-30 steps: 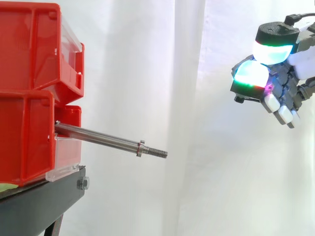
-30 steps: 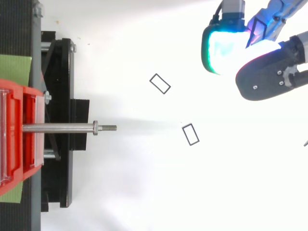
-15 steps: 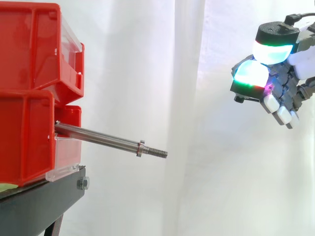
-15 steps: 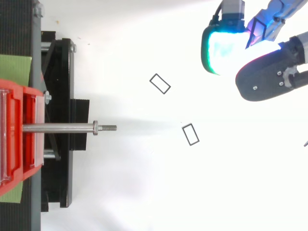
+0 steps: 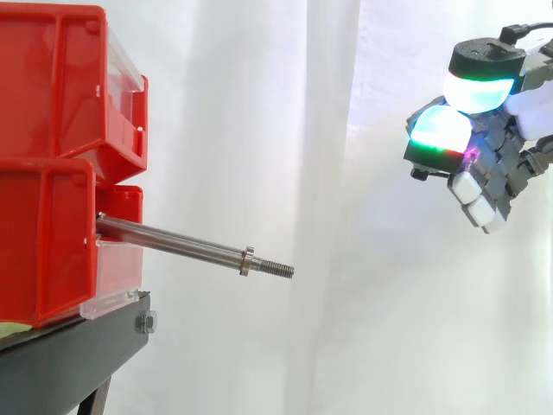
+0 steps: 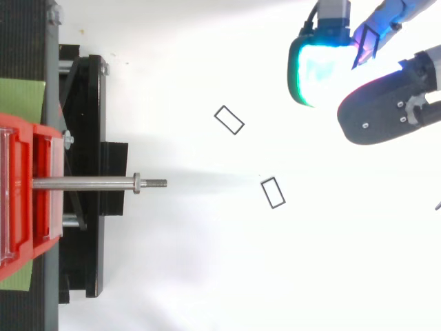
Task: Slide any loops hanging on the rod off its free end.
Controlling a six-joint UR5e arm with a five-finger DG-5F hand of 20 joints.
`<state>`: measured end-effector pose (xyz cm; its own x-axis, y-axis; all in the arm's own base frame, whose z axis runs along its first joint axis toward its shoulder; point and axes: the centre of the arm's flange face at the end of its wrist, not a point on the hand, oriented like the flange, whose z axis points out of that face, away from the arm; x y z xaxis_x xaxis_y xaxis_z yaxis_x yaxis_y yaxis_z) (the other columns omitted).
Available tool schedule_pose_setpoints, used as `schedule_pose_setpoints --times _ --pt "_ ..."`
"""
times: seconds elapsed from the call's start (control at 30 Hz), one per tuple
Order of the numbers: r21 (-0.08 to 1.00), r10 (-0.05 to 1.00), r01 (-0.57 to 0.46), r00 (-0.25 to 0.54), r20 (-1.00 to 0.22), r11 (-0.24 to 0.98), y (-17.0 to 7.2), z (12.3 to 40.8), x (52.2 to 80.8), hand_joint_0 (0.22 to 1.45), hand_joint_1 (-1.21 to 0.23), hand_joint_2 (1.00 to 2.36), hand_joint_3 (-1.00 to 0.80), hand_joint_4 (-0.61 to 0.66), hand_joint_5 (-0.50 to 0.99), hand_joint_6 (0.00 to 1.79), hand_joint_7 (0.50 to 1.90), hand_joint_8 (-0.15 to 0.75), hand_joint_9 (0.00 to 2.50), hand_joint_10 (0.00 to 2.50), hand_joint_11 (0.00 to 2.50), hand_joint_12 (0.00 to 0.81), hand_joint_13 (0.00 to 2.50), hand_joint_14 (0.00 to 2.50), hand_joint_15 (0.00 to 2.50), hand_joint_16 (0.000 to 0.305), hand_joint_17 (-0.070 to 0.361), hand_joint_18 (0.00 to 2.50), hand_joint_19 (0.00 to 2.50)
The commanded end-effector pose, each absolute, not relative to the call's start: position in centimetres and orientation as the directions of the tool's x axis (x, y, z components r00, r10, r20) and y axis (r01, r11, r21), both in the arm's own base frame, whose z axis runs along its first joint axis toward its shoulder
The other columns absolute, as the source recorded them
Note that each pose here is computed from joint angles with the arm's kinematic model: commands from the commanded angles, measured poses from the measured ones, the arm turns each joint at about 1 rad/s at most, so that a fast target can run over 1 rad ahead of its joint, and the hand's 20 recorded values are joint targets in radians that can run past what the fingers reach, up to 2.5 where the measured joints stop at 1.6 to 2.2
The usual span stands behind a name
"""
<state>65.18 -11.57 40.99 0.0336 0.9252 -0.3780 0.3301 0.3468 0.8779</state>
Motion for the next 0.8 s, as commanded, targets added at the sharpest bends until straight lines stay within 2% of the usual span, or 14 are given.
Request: schedule_pose_setpoints --times 0.0,0.07,0.3,0.37,0.43,0.47,0.53,0.63,0.67,0.77 --pt "0.878 0.925 0.330 0.033 -0.378 0.347 -11.55 40.99 65.18 0.64 -0.69 1.01 -0.29 0.03 -0.15 0.95 1.06 0.400 0.98 0.00 0.07 0.253 0.83 0.01 0.22 0.031 0.069 0.61 0.38" --pt "0.878 0.925 0.330 0.033 -0.378 0.347 -11.55 40.99 65.18 0.64 -0.69 1.01 -0.29 0.03 -0.15 0.95 1.06 0.371 0.98 0.00 0.00 0.250 0.82 0.01 0.23 0.031 0.069 0.60 0.37" --pt "0.877 0.925 0.331 0.033 -0.378 0.347 -11.54 40.89 65.22 0.64 -0.67 1.01 -0.31 0.03 -0.16 0.95 1.04 0.311 0.92 0.00 0.00 0.264 0.76 0.01 0.23 0.032 0.073 0.54 0.36" --pt "0.878 0.925 0.330 0.033 -0.378 0.347 -11.55 40.99 65.18 0.64 -0.66 1.01 -0.32 0.03 -0.16 0.95 1.03 0.311 0.89 0.00 0.00 0.266 0.74 0.01 0.23 0.032 0.073 0.51 0.36" --pt "0.877 0.925 0.331 0.033 -0.378 0.347 -11.54 40.89 65.22 0.64 -0.66 1.01 -0.32 0.03 -0.16 0.95 1.03 0.337 0.87 0.00 0.12 0.264 0.72 0.01 0.22 0.031 0.071 0.49 0.35" --pt "0.878 0.925 0.330 0.033 -0.378 0.347 -11.55 40.99 65.18 0.64 -0.66 1.01 -0.31 0.03 -0.16 0.96 1.02 0.330 0.87 0.00 0.00 0.259 0.72 0.01 0.21 0.031 0.070 0.49 0.35" --pt "0.878 0.925 0.330 0.033 -0.378 0.347 -11.55 40.99 65.18 0.64 -0.66 1.01 -0.32 0.03 -0.16 0.96 1.02 0.300 0.87 0.00 0.00 0.262 0.75 0.01 0.21 0.031 0.069 0.49 0.34" --pt "0.878 0.925 0.331 0.035 -0.378 0.346 -11.65 40.99 65.17 0.65 -0.65 1.01 -0.33 0.02 -0.16 0.96 1.02 0.325 0.86 0.00 0.05 0.259 0.72 0.01 0.22 0.031 0.069 0.49 0.34" --pt "0.878 0.925 0.330 0.033 -0.378 0.347 -11.55 40.99 65.18 0.64 -0.65 1.01 -0.33 0.02 -0.16 0.96 1.01 0.301 0.86 0.00 0.00 0.256 0.72 0.01 0.22 0.031 0.069 0.49 0.33" --pt "0.877 0.925 0.331 0.033 -0.378 0.347 -11.54 40.89 65.22 0.65 -0.65 1.01 -0.33 0.02 -0.16 0.96 1.01 0.302 0.86 0.00 0.00 0.259 0.73 0.01 0.21 0.031 0.069 0.49 0.33"
